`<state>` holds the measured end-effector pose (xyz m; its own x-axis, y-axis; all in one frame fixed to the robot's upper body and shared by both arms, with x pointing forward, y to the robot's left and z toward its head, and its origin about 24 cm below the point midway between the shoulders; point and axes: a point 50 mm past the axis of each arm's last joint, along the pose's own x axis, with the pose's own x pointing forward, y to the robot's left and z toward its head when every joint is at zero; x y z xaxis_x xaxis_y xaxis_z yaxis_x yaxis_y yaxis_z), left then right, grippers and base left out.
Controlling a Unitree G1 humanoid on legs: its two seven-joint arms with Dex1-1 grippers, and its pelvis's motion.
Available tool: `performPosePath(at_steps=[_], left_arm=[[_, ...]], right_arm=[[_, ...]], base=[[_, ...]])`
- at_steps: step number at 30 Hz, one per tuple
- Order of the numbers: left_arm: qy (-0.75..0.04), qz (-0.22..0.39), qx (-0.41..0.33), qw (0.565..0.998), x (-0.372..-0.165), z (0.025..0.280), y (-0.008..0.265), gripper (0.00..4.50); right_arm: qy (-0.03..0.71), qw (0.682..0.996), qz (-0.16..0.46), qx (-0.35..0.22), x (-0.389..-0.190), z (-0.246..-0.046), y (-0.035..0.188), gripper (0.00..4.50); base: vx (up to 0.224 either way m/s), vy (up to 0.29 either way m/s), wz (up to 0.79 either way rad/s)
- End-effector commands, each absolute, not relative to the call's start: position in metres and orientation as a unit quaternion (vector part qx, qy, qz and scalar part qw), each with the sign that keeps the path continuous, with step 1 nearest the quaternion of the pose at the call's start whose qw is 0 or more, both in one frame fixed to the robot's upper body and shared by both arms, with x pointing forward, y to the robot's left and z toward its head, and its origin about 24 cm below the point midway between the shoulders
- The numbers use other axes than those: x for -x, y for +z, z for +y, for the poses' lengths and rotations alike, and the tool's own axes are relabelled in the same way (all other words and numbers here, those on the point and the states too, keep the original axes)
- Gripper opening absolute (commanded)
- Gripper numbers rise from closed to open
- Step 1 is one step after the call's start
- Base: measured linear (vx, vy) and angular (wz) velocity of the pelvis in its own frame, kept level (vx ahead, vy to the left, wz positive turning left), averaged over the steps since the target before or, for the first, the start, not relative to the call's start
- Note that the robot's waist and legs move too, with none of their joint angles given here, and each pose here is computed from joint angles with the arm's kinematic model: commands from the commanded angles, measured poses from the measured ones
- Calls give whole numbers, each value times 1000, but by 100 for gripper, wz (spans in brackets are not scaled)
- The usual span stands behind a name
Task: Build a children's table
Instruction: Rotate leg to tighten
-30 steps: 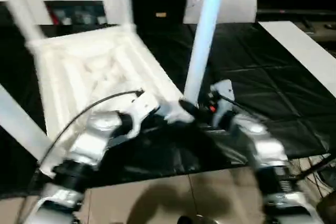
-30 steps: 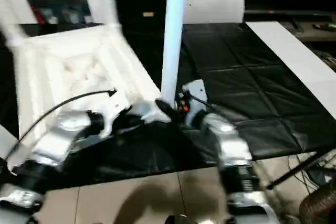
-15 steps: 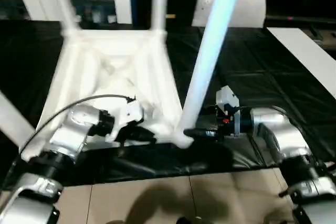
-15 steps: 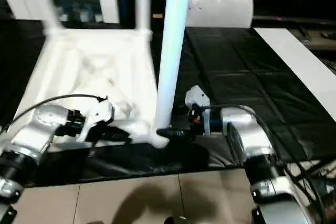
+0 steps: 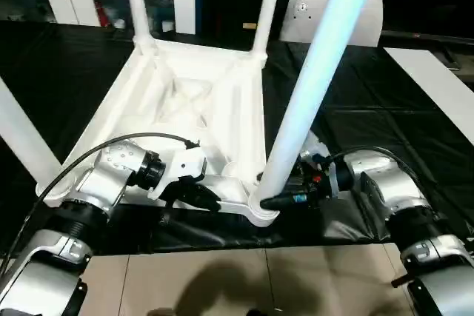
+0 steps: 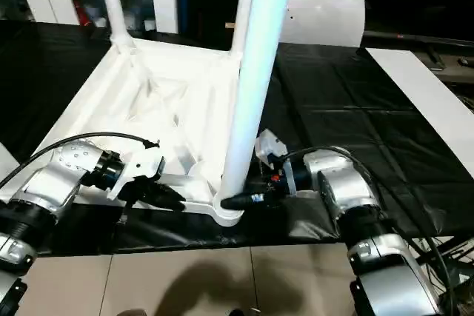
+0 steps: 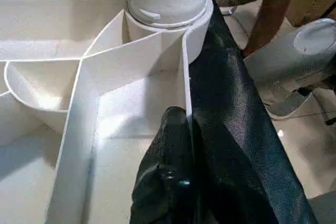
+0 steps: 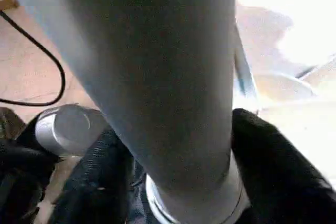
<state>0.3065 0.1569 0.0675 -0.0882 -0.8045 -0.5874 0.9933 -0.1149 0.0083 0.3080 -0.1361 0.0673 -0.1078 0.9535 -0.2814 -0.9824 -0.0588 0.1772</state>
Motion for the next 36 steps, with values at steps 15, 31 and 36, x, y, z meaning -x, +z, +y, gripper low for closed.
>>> performPosePath(at_steps=[15, 31, 36], left_arm=[[-635, 179, -199, 725, -317, 134, 69, 0], [-422, 109, -44, 899, -331, 57, 97, 0], [-429, 112, -78, 893, -332, 63, 94, 0]], right_arm=[[589, 794, 151, 8, -307, -112, 48, 205], [275, 932, 203, -123, -329, -30, 43, 196], [262, 939, 186, -125, -331, -33, 47, 252]], base=[[0, 0, 0], [3, 0, 0], [61, -15, 2]])
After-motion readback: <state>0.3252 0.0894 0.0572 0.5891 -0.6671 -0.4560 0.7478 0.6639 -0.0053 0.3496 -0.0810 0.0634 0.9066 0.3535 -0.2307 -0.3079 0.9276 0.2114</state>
